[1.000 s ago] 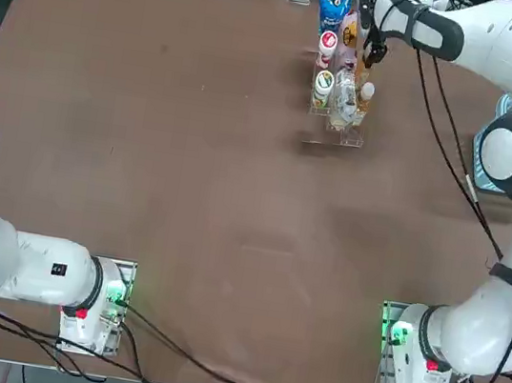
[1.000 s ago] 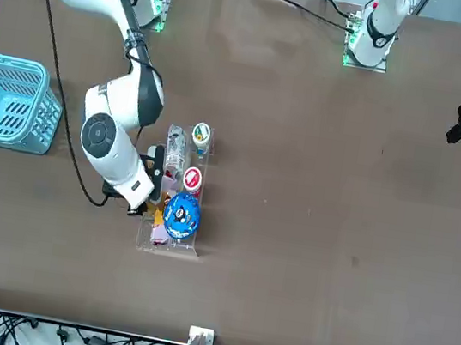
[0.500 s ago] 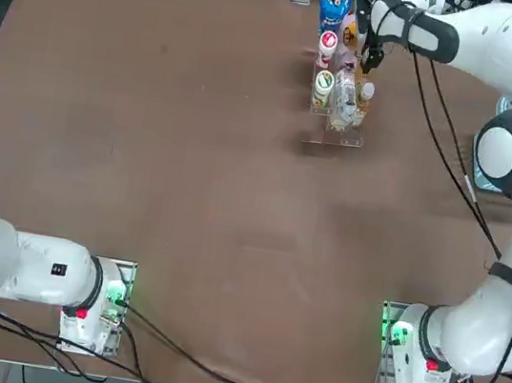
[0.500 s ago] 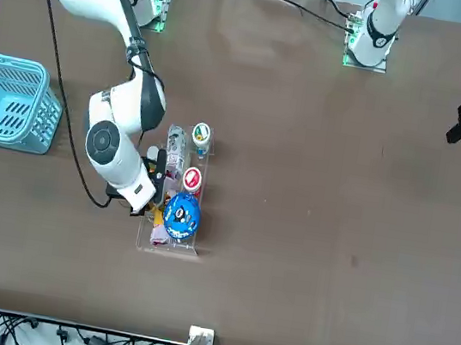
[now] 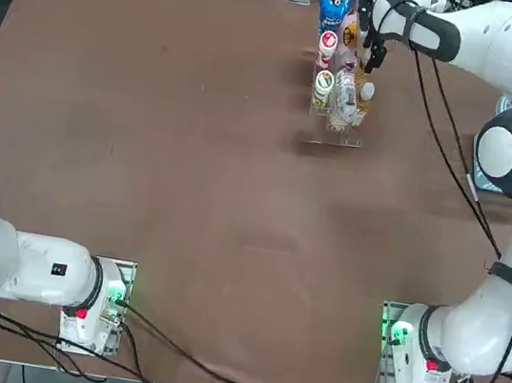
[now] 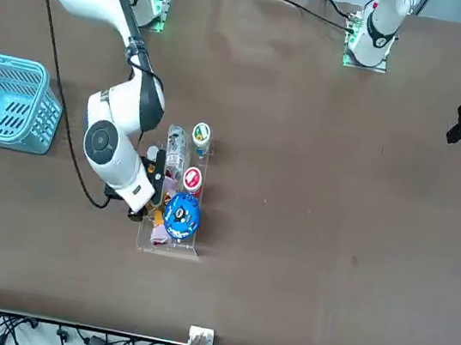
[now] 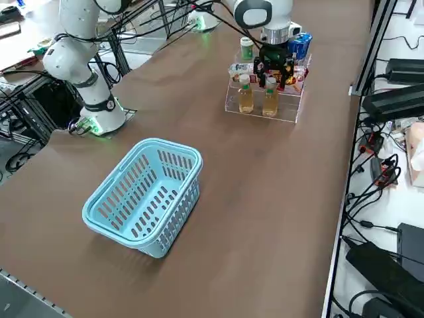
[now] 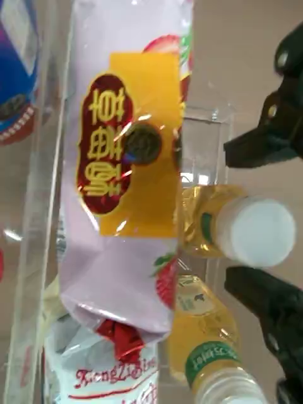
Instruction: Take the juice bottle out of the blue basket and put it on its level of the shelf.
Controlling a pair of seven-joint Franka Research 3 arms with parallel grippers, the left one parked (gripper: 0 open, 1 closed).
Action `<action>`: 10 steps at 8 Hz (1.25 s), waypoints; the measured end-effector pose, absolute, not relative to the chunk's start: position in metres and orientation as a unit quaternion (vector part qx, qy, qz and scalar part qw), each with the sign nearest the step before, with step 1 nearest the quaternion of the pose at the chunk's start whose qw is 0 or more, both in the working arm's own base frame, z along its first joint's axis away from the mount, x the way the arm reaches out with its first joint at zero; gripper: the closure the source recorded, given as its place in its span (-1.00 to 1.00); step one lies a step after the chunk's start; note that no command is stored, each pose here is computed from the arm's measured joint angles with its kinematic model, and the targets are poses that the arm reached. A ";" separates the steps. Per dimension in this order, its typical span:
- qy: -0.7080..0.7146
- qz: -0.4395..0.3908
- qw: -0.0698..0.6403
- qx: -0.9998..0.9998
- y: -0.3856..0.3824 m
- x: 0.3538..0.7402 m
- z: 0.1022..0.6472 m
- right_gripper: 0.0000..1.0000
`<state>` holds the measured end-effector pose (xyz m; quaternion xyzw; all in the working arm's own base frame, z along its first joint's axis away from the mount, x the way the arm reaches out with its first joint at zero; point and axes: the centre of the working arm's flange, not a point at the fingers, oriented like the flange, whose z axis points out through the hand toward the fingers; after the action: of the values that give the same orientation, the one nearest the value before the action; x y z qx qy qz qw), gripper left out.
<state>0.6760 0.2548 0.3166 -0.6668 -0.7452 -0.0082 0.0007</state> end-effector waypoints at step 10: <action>-0.501 -0.028 0.027 -0.864 0.119 0.691 0.538 -1.00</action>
<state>0.6906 0.1192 0.5379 -0.8644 -0.5013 -0.0284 0.0270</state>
